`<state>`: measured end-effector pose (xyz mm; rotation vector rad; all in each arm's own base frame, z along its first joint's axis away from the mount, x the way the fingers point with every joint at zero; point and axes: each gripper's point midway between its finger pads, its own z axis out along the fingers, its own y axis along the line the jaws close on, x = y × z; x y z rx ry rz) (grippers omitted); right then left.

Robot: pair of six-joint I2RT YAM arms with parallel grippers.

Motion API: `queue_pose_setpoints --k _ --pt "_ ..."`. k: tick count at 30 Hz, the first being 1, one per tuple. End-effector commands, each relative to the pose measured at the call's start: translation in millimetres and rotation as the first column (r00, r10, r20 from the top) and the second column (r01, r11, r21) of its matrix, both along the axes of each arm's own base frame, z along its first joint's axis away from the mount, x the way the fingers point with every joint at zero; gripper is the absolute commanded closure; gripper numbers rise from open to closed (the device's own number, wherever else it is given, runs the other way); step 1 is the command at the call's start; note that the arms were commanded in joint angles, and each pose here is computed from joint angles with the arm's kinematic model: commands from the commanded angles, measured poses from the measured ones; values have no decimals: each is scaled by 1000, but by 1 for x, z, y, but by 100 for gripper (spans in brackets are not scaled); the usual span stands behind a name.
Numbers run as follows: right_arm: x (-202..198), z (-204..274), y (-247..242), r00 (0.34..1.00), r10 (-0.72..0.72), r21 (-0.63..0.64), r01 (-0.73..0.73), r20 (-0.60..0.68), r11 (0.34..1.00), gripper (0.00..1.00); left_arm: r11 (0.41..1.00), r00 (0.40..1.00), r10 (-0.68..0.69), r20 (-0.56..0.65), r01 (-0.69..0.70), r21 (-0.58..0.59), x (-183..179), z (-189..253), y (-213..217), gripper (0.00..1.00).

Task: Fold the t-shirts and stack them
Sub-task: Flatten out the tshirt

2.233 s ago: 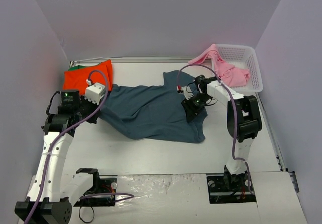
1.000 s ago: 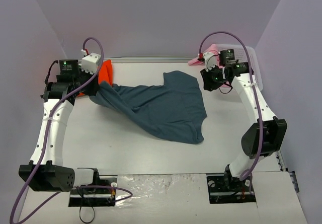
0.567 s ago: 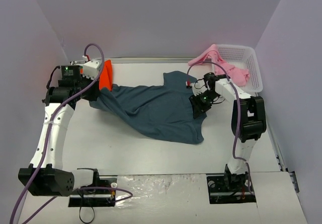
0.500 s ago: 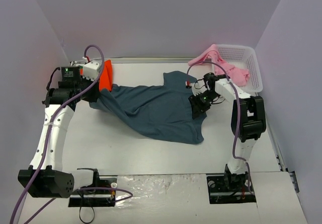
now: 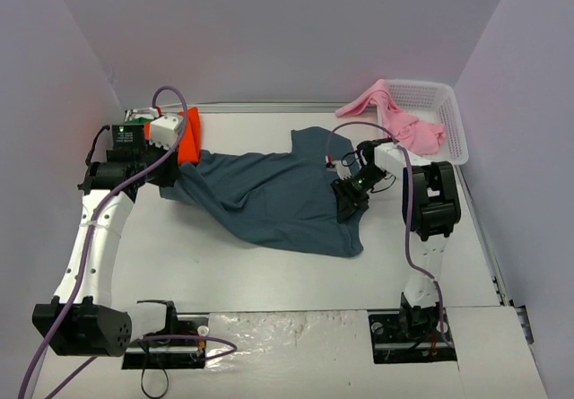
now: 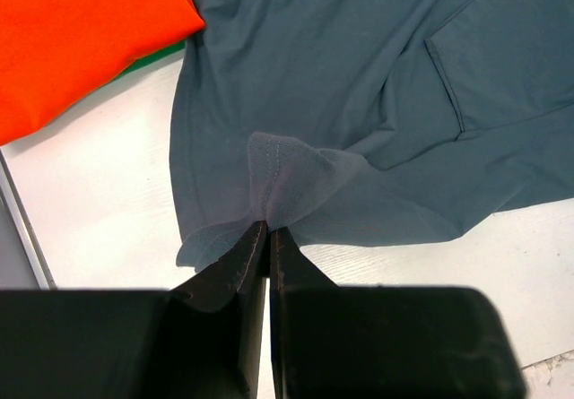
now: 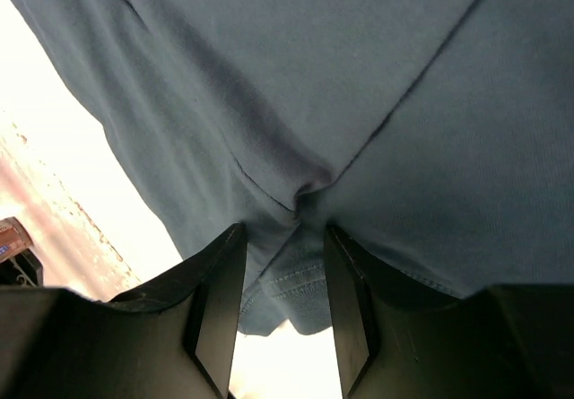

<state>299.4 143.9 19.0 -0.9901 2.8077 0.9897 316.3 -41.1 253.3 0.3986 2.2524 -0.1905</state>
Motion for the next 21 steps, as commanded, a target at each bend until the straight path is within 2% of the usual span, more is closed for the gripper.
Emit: queue_pose_setpoints --k 1,12,16,18,19,20,21 --pt "-4 11 10 999 36 33 -36 -22 999 63 1000 998 -6 61 7 -2 -1 15 -1 98" --pt "-5 8 19 996 76 55 -73 -47 996 63 1000 999 -10 54 10 -5 -2 11 -1 98" --pt "-9 5 21 994 89 58 -85 -63 995 67 1000 999 -11 50 11 -1 -3 9 -1 98" --pt "-8 5 21 994 93 53 -90 -57 995 82 1000 999 -10 51 10 0 -3 9 -1 97" --pt "-7 6 20 994 94 46 -91 -50 995 95 1000 999 -10 53 10 0 -3 9 -1 98" --pt "-6 7 20 995 94 43 -93 -44 995 100 1000 999 -10 51 10 0 -3 9 -1 98" --pt "-5 9 19 995 94 39 -93 -35 995 100 1000 999 -10 51 10 0 -3 9 -1 98"
